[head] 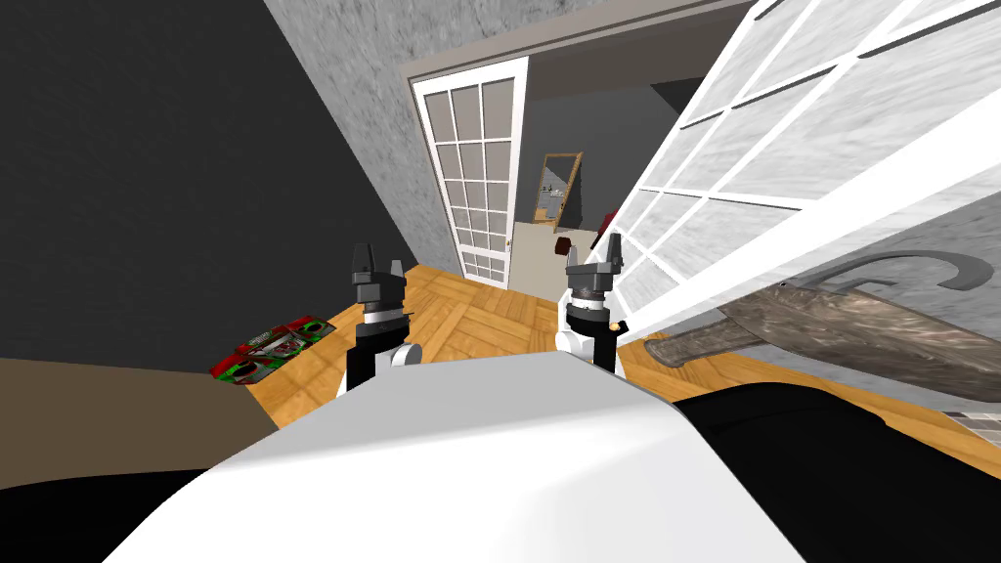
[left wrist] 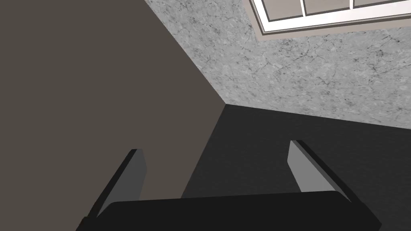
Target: Pull the door open
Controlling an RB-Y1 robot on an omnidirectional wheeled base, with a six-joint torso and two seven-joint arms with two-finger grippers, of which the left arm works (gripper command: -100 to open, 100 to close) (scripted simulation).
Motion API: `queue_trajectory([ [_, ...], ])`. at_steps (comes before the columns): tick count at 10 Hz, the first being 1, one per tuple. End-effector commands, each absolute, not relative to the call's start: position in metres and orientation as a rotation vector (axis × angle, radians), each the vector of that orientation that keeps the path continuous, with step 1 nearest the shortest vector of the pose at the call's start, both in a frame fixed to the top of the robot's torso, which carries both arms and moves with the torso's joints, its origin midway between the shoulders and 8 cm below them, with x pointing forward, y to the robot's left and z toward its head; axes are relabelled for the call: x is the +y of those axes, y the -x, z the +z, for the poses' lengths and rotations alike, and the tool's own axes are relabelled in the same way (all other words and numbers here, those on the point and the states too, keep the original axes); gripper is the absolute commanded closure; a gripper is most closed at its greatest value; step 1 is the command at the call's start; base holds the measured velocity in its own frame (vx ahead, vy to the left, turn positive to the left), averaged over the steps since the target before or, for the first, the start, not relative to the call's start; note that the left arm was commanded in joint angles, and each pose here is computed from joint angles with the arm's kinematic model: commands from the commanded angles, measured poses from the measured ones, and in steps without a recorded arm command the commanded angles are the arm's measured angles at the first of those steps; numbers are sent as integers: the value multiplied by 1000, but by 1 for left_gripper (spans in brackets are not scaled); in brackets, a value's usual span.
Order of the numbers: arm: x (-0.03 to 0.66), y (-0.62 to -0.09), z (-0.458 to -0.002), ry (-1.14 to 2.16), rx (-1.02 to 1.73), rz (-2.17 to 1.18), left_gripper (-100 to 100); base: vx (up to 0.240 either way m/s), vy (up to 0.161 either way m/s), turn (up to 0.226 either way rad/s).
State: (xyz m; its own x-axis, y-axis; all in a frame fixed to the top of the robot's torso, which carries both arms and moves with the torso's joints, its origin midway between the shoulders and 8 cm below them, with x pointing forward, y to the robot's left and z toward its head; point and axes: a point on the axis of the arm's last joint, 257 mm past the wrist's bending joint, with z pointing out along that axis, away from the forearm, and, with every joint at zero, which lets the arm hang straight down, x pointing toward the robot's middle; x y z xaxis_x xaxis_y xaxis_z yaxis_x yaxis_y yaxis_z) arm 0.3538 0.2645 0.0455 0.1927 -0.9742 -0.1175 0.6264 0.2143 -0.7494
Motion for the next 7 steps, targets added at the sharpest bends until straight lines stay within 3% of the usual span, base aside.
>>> queue_trajectory([
  [1,265,-359,36,624,698,-1201,-100,70,-15,-77],
  [7,271,-376,1,595,780,-1083,-100,133,-39,-70],
])
